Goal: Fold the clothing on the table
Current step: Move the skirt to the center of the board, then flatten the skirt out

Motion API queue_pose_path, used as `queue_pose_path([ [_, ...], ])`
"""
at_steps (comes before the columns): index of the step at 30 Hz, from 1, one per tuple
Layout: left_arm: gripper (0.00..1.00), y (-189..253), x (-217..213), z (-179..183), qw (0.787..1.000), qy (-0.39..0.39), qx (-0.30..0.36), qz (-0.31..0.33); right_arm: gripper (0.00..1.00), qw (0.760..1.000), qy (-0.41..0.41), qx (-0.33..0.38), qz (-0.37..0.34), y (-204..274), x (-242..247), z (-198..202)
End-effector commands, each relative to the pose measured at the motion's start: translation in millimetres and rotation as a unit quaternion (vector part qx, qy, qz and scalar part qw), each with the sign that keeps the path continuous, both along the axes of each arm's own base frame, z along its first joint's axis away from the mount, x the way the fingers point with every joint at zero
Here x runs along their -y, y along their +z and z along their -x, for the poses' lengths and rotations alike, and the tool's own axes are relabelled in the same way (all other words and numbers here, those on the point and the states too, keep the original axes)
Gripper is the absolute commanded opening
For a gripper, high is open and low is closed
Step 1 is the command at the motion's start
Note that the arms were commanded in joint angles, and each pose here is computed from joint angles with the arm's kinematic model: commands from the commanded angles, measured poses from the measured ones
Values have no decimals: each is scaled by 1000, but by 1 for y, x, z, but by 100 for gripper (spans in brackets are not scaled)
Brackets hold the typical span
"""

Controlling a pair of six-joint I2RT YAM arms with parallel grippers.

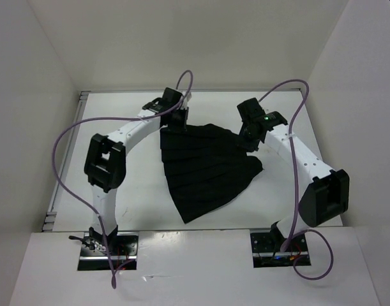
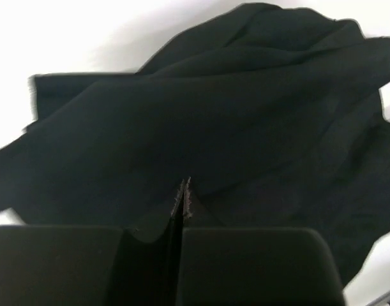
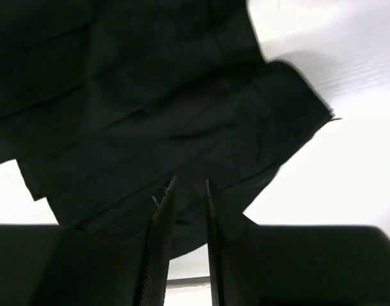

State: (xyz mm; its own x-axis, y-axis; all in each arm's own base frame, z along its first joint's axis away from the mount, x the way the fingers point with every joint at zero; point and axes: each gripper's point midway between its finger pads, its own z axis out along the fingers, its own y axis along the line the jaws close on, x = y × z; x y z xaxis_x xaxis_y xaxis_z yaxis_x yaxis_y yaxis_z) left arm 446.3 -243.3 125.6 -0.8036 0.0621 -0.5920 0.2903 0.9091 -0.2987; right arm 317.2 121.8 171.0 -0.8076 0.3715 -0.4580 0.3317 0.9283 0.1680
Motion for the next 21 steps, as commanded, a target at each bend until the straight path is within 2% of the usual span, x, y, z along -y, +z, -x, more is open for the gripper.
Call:
queue_pose_path([
  [1, 0, -6, 28, -21, 1000, -9, 23, -15, 29, 998, -2, 22, -63, -4, -22, -5],
  [6, 0, -65, 16, -19, 996, 32, -17, -83, 34, 995, 5, -58, -83, -63, -28, 33],
  [7, 0, -76, 17, -12, 995, 33, -27, -90, 34, 992, 3, -90, -86, -80, -27, 50],
  [11, 0, -109, 2, 9, 990, 45, -63, -117, 34, 985, 5, -153, -85, -120, -27, 72],
  [17, 0, -119, -26, 62, 984, 55, -107, -134, 34, 980, -3, -197, -31, -159, -17, 66],
  [21, 0, -115, -33, 106, 980, 47, -150, -123, 34, 979, -19, -201, -10, -178, -6, 33],
])
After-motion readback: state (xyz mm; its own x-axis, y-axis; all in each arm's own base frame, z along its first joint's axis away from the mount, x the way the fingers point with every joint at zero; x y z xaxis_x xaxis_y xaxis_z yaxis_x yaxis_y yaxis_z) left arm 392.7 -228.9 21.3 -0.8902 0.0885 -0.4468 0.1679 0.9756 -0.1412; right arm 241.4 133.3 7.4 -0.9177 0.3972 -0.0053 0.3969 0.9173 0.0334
